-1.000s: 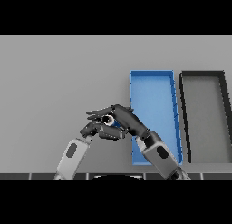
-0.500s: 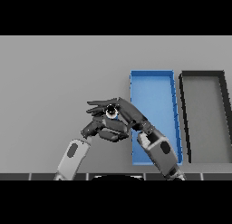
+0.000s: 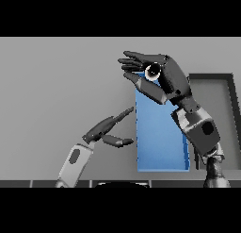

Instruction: Pick up the blue pipe and place it into the blue bin.

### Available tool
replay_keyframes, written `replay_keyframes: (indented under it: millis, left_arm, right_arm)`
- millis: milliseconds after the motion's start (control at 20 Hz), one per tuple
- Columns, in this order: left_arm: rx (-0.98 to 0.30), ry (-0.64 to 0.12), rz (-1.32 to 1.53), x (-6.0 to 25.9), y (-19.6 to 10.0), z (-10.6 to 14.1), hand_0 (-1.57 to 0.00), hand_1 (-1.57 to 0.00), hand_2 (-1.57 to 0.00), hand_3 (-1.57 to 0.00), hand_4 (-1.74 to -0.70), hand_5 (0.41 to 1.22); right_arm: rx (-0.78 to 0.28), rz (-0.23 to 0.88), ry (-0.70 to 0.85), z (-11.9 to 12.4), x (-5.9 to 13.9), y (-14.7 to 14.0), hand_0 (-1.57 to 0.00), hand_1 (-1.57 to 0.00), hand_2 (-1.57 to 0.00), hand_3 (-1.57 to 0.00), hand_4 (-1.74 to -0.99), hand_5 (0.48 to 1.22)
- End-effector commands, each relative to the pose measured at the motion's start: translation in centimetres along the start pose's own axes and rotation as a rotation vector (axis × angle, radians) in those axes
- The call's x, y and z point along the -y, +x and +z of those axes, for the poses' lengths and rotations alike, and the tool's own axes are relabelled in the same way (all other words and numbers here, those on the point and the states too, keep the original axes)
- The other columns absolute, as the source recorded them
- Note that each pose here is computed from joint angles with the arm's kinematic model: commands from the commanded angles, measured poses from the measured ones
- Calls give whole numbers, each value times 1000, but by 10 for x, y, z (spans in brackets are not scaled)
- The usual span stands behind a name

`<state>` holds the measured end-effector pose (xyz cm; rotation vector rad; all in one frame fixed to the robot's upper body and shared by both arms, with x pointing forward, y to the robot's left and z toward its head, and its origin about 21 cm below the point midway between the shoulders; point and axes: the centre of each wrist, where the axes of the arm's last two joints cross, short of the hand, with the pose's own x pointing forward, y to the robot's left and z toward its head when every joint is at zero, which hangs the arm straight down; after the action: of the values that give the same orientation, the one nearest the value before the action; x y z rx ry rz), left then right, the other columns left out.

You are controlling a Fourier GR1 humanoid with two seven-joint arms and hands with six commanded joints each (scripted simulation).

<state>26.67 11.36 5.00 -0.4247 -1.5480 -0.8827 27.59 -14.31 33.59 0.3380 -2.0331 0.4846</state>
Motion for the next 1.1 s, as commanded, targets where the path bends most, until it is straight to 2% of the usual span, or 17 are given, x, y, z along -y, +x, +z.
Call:
replay_keyframes:
  millis: [0, 100, 250, 550, 850, 1000, 1050]
  left_arm:
    - [-1, -5, 3, 2, -2, 3, 0, 0, 0, 0, -890, 425]
    - [13, 0, 13, 2, -2, 6, 0, 0, 0, 0, -890, 415]
    - [14, 11, -14, -3, -2, 5, 1, 1, 1, 1, -877, 412]
    - [10, 1, -10, 0, -4, 5, 1, 1, 1, 1, -866, 420]
    - [8, 6, 11, 0, -6, 13, 1, 1, 1, 1, -880, 427]
    - [-2, -5, 9, 6, -4, 10, 1, 1, 1, 1, -884, 425]
    - [7, -6, 13, 5, -4, 10, 1, 1, 1, 1, -887, 423]
  right_arm:
    - [-17, 5, -46, 1, 12, -1, -1571, -1571, -1571, -1571, -1741, 1221]
    - [-53, 26, -128, 2, 35, -3, -1571, -1571, -1571, -1571, -1741, 1221]
    - [-131, 77, -223, 19, 69, -17, -1571, -1571, -1571, -1571, -1741, 1221]
    - [-327, 25, -355, 79, 88, -65, -1571, -1571, -1571, -1571, -1741, 1221]
    - [-545, -33, -488, 141, 73, -104, -1571, -1571, -1571, -1571, -1741, 1221]
    - [-671, -29, -558, 159, 59, -120, -1571, -1571, -1571, -1571, -1741, 1221]
    - [-711, -28, -591, 166, 57, -123, -1571, -1571, -1571, -1508, -1741, 1221]
